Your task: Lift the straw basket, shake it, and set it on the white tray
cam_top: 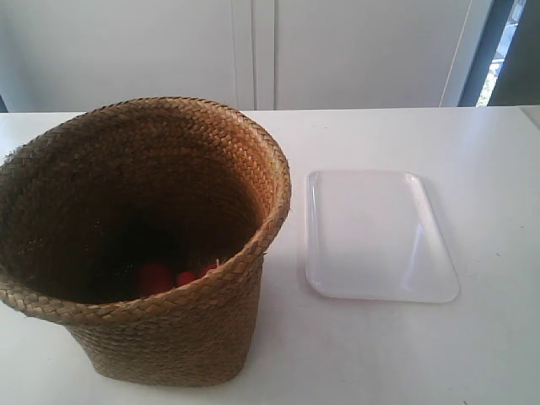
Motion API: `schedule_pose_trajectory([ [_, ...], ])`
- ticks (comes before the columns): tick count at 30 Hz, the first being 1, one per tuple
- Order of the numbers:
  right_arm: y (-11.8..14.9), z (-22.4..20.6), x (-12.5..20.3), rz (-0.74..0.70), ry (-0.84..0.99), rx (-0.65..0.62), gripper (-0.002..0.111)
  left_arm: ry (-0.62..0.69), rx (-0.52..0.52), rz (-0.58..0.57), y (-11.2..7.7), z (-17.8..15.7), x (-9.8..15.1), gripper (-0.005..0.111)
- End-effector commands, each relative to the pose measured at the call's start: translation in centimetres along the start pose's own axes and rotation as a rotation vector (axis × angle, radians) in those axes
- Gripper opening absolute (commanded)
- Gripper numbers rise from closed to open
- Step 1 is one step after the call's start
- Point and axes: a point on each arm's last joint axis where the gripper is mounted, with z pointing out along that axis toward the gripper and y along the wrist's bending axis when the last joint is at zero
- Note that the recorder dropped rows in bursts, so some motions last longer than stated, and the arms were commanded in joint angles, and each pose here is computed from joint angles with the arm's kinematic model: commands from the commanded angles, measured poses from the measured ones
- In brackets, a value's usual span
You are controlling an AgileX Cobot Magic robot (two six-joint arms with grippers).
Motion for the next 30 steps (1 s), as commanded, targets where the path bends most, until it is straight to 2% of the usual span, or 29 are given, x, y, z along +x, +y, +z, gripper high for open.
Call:
schedule_pose_trajectory([
  [1, 1.8, 0.6, -3.0, -0.206, -0.016, -0.007, 0.000, -0.015, 0.012, 0.163, -2.2, -0.2, -4.1, 0.000],
  [4, 3.1, 1.7, -5.2, -0.285, -0.019, -0.007, 0.000, 0.045, -0.004, 0.182, -3.6, 0.7, -6.5, 0.000],
  [8, 4.3, 4.4, -7.1, -0.377, 0.047, 0.019, 0.000, 0.214, -0.054, 0.216, -4.7, 3.1, -8.5, 0.000],
  [13, 4.7, 8.2, -8.1, -0.400, 0.301, 0.118, 0.000, 0.493, -0.073, 0.391, -6.0, 5.9, -10.4, 0.000],
  [17, 5.0, 11.2, -8.4, -0.438, 0.542, 0.183, 0.000, 0.682, 0.025, 0.530, -7.6, 8.1, -11.8, 0.000],
  [20, 5.8, 13.5, -8.8, -0.375, 0.644, 0.180, 0.000, 0.793, 0.091, 0.529, -8.7, 10.1, -12.6, 0.000],
  [23, 6.8, 15.8, -8.8, -0.393, 0.763, 0.101, 0.000, 0.939, 0.116, 0.516, -9.2, 12.6, -12.9, 0.000],
  [25, 7.0, 17.3, -7.7, -0.411, 0.925, 0.036, 0.000, 1.077, 0.126, 0.494, -9.1, 14.2, -12.6, 0.000],
  [26, 7.0, 17.8, -7.3, -0.398, 0.989, 0.022, 0.000, 1.146, 0.128, 0.485, -9.1, 14.9, -12.4, 0.000],
  [27, 6.9, 19.0, -6.3, -0.349, 1.129, 0.014, 0.000, 1.237, 0.127, 0.466, -8.9, 16.4, -12.1, 0.000],
  [30, 7.0, 20.2, -5.5, -0.301, 1.176, -0.017, 0.000, 1.209, 0.112, 0.449, -9.2, 17.3, -12.7, 0.000],
])
